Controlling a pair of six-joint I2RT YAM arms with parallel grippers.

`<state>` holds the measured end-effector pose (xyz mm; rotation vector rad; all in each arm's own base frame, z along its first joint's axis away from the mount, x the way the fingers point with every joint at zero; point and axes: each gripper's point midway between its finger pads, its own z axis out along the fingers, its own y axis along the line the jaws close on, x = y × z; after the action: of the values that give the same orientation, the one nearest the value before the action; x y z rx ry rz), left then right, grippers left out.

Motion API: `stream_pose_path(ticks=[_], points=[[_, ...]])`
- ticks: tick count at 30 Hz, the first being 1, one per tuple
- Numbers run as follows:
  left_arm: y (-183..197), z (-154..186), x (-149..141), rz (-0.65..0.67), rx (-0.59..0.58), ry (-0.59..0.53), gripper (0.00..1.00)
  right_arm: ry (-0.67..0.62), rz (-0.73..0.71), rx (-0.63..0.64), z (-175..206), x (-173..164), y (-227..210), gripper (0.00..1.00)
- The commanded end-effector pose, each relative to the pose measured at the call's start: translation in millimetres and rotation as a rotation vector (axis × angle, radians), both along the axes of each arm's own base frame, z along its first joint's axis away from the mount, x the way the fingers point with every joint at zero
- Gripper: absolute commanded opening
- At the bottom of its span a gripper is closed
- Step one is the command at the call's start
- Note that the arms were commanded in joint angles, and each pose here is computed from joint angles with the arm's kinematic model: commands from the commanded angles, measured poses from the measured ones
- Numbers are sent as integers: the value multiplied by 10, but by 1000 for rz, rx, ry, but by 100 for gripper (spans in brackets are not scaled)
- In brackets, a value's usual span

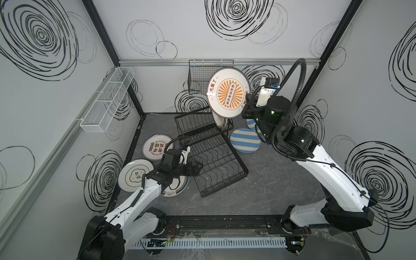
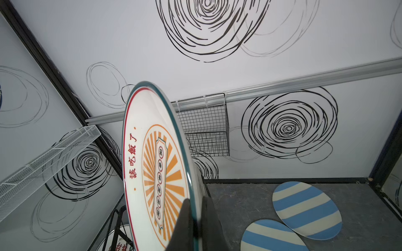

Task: Load plates into a dish rack
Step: Place the plate on the dish rack.

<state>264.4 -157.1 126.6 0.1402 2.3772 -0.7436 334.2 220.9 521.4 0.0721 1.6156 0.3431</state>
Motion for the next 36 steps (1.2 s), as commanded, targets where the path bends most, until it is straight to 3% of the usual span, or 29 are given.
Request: stream_pose_path(ticks=[1, 8, 17, 25, 36], points=[[-81, 264, 51, -42, -20, -83, 96, -79, -164, -19, 318, -78, -71, 0], [-68, 306, 13, -42, -27, -93, 96, -49, -340, -206, 143, -143, 303, 0], [-60, 368, -43, -54, -31, -112, 96, -17, -483, -348, -137, -128, 500, 0], [-63, 405, -71, -60, -40, -129, 96, 4, -489, -454, -477, 93, 719, 0], [-47, 385, -61, -53, -39, -124, 96, 49, -394, -460, -828, 484, 785, 0]])
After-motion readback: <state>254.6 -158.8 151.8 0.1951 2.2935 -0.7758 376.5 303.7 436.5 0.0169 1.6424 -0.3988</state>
